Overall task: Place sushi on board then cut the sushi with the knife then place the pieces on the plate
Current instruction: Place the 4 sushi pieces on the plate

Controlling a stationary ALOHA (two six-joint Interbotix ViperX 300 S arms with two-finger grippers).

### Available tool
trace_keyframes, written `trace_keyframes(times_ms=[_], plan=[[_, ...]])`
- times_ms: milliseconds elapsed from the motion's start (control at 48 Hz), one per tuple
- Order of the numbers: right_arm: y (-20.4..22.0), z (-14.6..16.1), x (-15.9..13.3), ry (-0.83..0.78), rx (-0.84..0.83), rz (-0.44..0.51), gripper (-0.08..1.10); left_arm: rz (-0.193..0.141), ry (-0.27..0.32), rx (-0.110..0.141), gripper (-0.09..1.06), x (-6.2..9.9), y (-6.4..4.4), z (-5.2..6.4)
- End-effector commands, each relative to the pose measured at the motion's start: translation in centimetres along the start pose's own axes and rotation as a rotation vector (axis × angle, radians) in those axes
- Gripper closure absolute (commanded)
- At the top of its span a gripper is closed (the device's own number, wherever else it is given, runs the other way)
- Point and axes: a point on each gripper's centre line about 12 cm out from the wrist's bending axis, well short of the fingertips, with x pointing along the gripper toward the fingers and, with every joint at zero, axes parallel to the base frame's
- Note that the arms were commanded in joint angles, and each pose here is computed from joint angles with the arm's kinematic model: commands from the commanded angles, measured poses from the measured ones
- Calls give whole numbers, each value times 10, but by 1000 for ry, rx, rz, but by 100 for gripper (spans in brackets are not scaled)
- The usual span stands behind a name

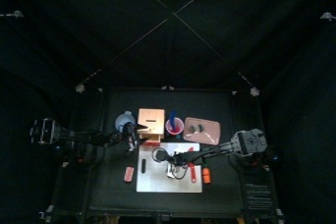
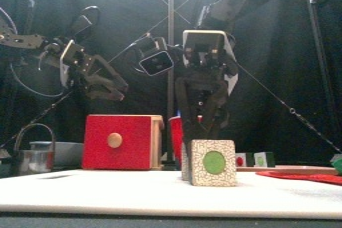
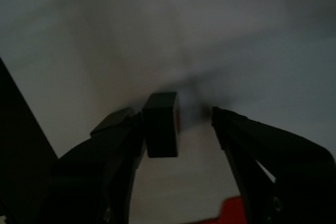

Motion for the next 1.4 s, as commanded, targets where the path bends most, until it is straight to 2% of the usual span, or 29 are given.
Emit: trace_keyframes(times_ms=[21,125,312,479,562,646,812,1083,1292,1396], plan=[[2,6,-12,-33,0,15,36,0,-21,-4,3,0,0,6],[-4,1,-22,-37,18,12,46,-1,-17,-2,3,0,0,4],[-40,-12,-75,-63,135,-10,46,-14,-21,-3,3,0,-4,6],[-118,-64,-100,-62,412,-132,46,-18,-23,-1,3,0,-5,6],[-157,-94,-104,-77,602,-212,46,-18,-24,4,3,0,-5,7],[-186,-112,-107,-114,721,-291,46,-15,-26,4,3,1,-5,7],[-224,-116,-107,-159,756,-397,46,-12,-26,4,3,1,-4,7],[-260,-115,-93,-175,869,-403,45,-15,-23,6,3,0,-4,6],[-256,-117,-80,-134,927,-368,31,-19,-24,12,3,0,-5,6],[-255,-114,-82,-146,942,-357,25,-21,-22,15,3,0,-5,5]])
